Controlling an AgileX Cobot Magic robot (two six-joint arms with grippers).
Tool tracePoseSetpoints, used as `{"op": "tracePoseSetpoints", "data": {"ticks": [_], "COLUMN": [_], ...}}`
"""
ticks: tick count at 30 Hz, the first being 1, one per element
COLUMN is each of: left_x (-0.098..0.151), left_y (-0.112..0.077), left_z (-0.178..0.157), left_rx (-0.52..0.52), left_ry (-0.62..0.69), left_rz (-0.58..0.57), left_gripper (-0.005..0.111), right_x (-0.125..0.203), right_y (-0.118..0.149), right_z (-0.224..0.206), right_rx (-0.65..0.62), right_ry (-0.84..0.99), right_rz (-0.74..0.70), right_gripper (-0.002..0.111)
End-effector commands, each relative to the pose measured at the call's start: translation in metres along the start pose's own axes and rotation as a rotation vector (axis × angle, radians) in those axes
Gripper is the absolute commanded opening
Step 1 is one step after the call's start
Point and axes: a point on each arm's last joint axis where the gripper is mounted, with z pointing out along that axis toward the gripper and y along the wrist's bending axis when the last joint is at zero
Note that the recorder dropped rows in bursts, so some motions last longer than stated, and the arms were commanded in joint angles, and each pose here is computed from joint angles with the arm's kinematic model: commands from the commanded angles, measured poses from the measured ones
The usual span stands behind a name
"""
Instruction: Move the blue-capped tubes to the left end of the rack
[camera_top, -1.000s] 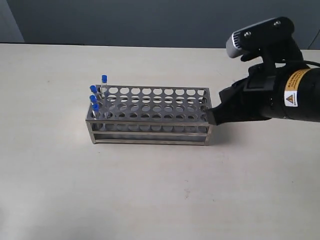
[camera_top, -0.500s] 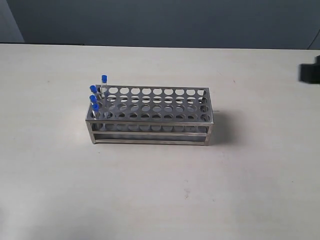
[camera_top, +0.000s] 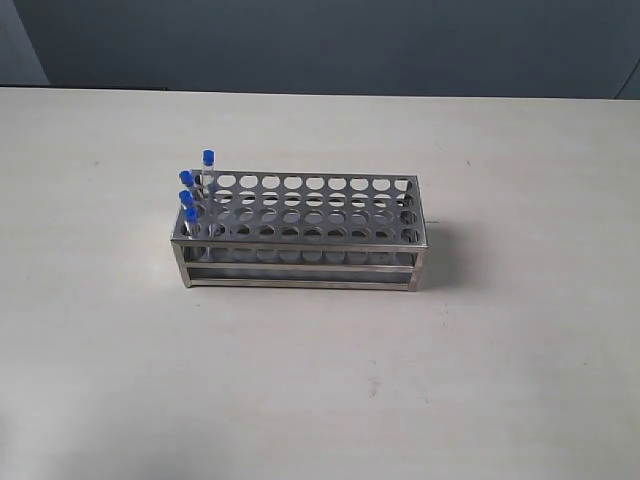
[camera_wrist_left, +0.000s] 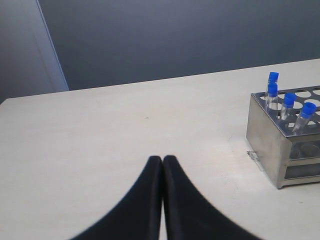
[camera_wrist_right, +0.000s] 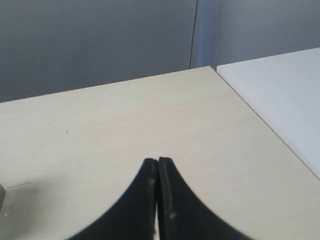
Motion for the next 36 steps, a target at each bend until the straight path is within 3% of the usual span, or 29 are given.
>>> {"op": "tracePoseSetpoints", "data": {"ticks": [1, 6, 10, 16, 21, 29, 36], "left_x": [-0.003, -0.003, -0.003, -0.003, -0.003, -0.003, -0.003], "left_y": [0.000, 0.000, 0.000, 0.000, 0.000, 0.000, 0.000], "left_z": [0.000, 0.000, 0.000, 0.000, 0.000, 0.000, 0.000], "left_rx": [0.007, 0.007, 0.007, 0.007, 0.007, 0.007, 0.007], "left_ry": [-0.014, -0.014, -0.014, -0.014, -0.014, -0.014, -0.014], "left_rz": [-0.005, -0.005, -0.005, -0.005, -0.005, -0.005, -0.005], "left_gripper": [0.001, 0.001, 0.001, 0.001, 0.001, 0.001, 0.001], "right_x": [0.029, 0.068, 0.091, 0.109, 0.122, 0.124, 0.123], "right_y": [0.007, 0.017, 0.016, 0.019, 0.017, 0.011, 0.010], "right_z": [0.015, 0.029, 0.035, 0.041, 0.046, 0.047, 0.047], "right_rx": [-0.083, -0.228, -0.234, -0.256, -0.234, -0.095, -0.079], "right_ry": [-0.104, -0.264, -0.223, -0.157, -0.099, -0.069, -0.077], "right_rz": [-0.037, -0.035, -0.030, -0.137, -0.134, -0.058, -0.044], "right_gripper": [0.000, 0.000, 0.000, 0.000, 0.000, 0.000, 0.000]}}
